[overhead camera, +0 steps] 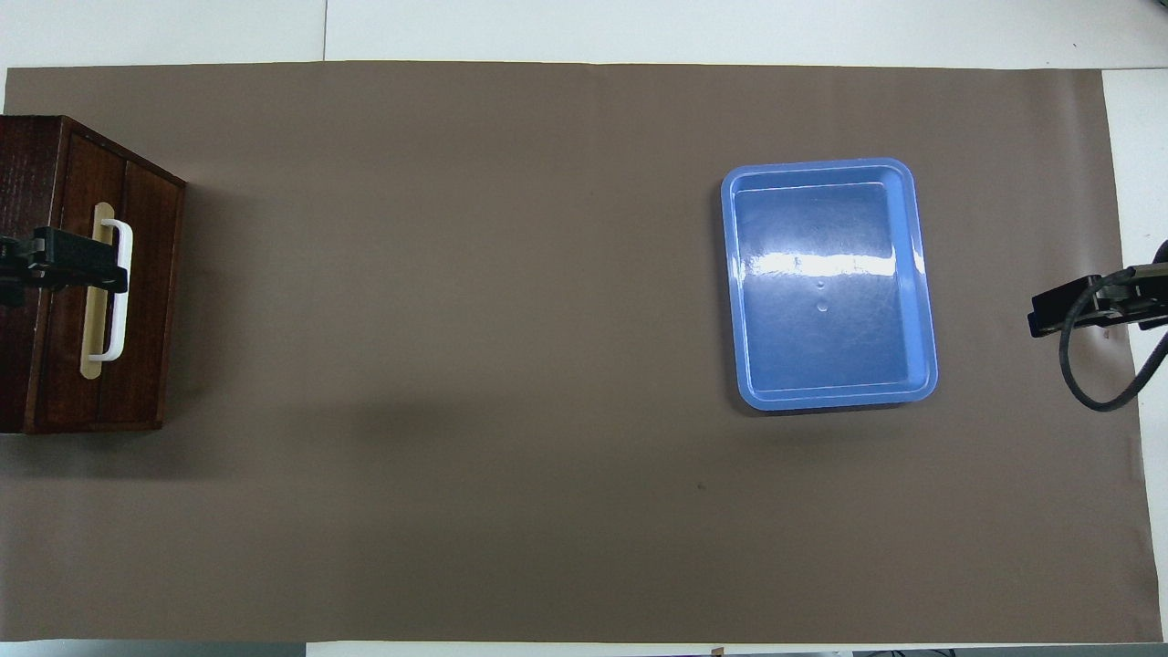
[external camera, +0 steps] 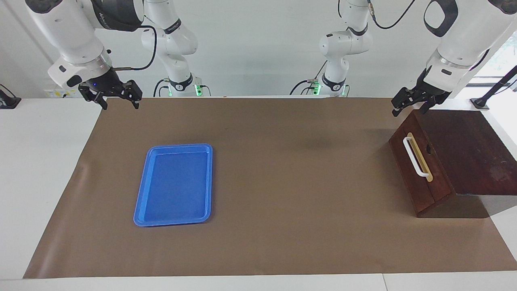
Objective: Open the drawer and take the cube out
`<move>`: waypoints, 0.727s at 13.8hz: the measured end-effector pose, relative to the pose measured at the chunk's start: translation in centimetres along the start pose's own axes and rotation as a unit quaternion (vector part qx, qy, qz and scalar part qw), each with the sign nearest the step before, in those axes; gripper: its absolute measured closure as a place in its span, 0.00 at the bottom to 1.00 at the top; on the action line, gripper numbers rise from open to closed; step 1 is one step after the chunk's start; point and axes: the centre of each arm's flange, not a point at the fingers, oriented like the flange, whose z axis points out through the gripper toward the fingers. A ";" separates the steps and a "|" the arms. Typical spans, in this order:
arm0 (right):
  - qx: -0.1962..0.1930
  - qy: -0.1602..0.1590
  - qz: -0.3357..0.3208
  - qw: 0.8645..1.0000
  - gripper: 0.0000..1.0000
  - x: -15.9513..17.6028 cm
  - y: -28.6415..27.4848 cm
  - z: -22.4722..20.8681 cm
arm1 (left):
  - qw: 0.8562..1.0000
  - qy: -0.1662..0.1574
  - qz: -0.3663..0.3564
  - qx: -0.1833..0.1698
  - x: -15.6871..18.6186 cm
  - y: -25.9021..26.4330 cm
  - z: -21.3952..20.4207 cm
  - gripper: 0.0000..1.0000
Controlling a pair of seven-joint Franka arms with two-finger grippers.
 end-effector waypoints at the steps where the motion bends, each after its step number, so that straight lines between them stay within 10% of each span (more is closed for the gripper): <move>1: 0.000 0.000 0.000 1.000 0.00 0.0 0.0 0.0 | 1.000 0.000 0.001 0.000 0.0 0.1 0.0 0.00; 10: 0.000 0.000 0.000 1.000 0.00 0.0 0.0 0.0 | 1.000 0.000 0.009 0.000 -0.1 0.9 0.0 0.00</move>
